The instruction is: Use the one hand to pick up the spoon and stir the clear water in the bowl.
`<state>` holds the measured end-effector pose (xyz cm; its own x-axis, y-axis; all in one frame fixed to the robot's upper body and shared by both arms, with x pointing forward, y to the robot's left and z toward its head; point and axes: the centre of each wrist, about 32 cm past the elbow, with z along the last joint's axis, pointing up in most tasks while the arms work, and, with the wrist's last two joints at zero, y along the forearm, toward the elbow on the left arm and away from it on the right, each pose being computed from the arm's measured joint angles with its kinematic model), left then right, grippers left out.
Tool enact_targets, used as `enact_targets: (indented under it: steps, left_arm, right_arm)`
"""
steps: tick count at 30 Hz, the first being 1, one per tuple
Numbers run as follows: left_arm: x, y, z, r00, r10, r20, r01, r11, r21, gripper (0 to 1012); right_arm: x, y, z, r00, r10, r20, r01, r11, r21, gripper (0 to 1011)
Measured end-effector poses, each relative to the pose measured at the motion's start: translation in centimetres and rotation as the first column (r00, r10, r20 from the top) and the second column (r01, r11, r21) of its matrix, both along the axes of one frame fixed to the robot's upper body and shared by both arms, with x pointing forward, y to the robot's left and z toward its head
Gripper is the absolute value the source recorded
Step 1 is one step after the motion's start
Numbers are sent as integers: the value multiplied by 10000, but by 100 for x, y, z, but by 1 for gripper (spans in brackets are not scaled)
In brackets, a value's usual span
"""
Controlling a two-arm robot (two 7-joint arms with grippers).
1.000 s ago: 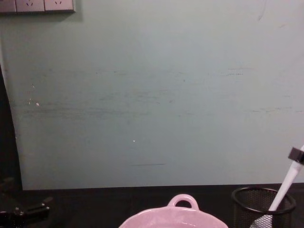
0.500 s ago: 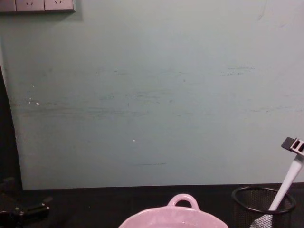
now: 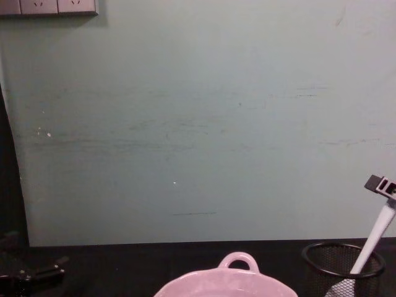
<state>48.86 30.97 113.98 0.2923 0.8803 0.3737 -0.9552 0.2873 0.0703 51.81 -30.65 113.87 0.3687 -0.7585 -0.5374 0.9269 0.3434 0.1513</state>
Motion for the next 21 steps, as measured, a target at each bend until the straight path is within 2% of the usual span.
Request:
enact_targets:
  steps: [4, 8, 18, 21]
  left_arm:
    - [0, 0, 0, 10000, 0, 0, 0, 10000, 0, 1011]
    - [0, 0, 0, 10000, 0, 0, 0, 10000, 0, 1011]
    - [0, 0, 0, 10000, 0, -1, 0, 10000, 0, 1011]
    - [0, 0, 0, 10000, 0, 0, 0, 10000, 0, 1011]
  right_arm:
    - [32, -49, 2, 9999, 162, 48, -163, 9998, 96, 760]
    - [52, -91, 17, 9993, 359, 36, -359, 9993, 120, 607]
    - [73, -86, 16, 9979, 654, -37, -654, 9978, 43, 320]
    - [78, -78, 14, 9975, 699, -38, -699, 9976, 0, 189]
